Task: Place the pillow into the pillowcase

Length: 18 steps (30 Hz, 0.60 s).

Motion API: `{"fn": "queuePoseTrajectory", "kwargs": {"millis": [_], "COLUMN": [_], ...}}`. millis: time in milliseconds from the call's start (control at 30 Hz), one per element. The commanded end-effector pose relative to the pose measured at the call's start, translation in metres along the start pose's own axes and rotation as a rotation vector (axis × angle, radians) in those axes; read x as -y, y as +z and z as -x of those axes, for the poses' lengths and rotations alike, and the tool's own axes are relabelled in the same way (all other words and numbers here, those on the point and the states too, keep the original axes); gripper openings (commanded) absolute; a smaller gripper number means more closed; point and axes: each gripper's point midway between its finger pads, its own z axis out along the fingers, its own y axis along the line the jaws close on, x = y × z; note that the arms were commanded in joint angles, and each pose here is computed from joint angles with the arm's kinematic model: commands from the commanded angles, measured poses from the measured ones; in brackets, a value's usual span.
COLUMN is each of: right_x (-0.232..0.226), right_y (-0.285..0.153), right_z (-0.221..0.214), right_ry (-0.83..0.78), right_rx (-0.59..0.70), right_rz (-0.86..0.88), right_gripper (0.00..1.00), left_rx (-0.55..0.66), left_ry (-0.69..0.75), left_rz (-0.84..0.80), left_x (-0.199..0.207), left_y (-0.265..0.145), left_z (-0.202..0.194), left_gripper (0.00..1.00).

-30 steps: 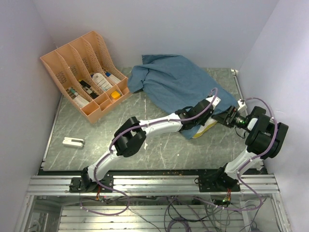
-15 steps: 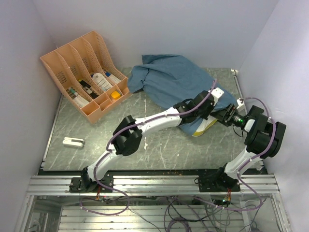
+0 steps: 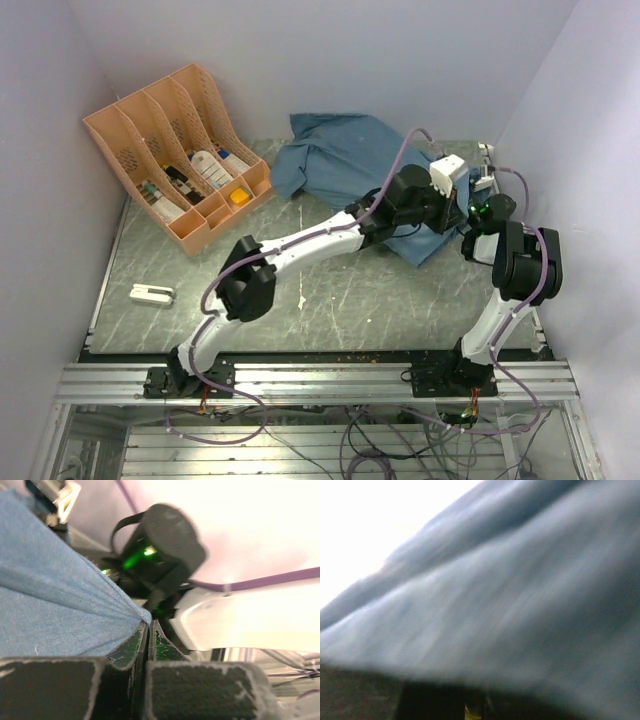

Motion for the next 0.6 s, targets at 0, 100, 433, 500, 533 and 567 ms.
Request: {"fn": "queuePoseTrajectory", "kwargs": {"millis": [0, 100, 433, 500, 533, 567], "right_x": [0.018, 0.048, 0.050, 0.044, 0.043, 0.042], "right_y": [0.034, 0.014, -0.133, -0.164, -0.179, -0.192], "right_z": [-0.022, -0.058, -0.041, -0.043, -0.042, -0.038], "right_ry": [-0.096, -0.118, -0.590, -0.656, -0.689, -0.722], "right_rx": [-0.027, -0.186, -0.555, -0.613, -0.635, -0.649], "right_rz": [-0.090, -0.124, -0.257, -0.253, -0.258, -0.264], "right_gripper": [0.05, 0.19, 0.92, 0.94, 0.95, 0.99], "left_rx": [0.197, 0.156, 0.110, 0.121, 0.128, 0.137], "left_ry": [0.029, -0.033, -0.277, -0.300, -0.314, -0.327], "left_rz": [-0.385, -0.268, -0.262, -0.270, -0.278, -0.284], "left_x": [0.130, 0.083, 0.021, 0.015, 0.014, 0.011], "left_y": [-0.067, -0.070, -0.063, -0.059, -0.059, -0.059], "left_z": [0.084, 0.048, -0.037, -0.040, -0.041, -0.041], "left_gripper": [0.07, 0.07, 0.07, 0.07, 0.07, 0.07]}}
